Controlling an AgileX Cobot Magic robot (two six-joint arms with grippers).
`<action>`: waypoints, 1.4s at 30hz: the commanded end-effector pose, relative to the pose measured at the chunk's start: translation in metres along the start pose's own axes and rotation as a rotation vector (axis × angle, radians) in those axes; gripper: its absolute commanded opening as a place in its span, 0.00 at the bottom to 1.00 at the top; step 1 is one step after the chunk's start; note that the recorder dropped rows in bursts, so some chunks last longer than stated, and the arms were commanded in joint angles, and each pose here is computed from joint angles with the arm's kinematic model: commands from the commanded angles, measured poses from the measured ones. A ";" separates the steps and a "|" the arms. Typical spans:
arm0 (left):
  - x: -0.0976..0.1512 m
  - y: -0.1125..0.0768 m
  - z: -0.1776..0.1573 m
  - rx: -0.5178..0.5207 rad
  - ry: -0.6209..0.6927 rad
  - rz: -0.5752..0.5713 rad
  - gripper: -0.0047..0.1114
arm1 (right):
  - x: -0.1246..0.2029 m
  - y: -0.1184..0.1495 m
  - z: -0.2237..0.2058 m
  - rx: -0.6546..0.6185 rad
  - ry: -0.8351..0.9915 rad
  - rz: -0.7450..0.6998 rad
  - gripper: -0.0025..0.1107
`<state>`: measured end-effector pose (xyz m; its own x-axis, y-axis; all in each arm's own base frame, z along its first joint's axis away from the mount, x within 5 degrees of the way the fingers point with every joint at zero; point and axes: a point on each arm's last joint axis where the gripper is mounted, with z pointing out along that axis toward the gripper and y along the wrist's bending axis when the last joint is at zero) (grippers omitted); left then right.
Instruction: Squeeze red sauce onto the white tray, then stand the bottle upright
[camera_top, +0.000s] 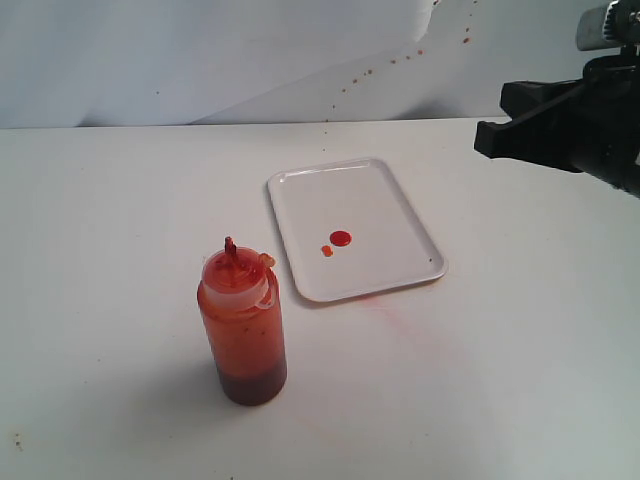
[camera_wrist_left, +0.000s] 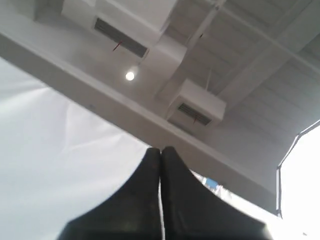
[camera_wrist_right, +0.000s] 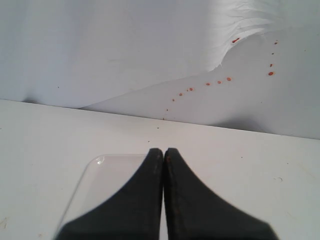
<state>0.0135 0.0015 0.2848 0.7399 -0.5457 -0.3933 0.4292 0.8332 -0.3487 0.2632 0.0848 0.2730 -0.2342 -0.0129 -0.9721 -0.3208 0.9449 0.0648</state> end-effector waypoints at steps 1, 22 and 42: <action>0.014 0.014 -0.004 -0.142 0.151 -0.004 0.04 | -0.001 -0.002 -0.002 0.006 -0.008 0.001 0.02; 0.053 0.047 -0.035 -0.488 0.728 0.254 0.04 | -0.001 -0.002 -0.002 0.006 -0.008 0.001 0.02; 0.055 0.066 -0.060 -0.717 0.976 0.417 0.04 | -0.001 -0.002 -0.002 0.006 -0.008 0.001 0.02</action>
<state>0.0519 0.0191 0.1899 -0.0458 -0.4240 -0.9045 -0.3323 0.8603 -0.3865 0.2632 0.0848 0.2730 -0.2349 -0.0110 -0.9720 -0.3203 0.9450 0.0667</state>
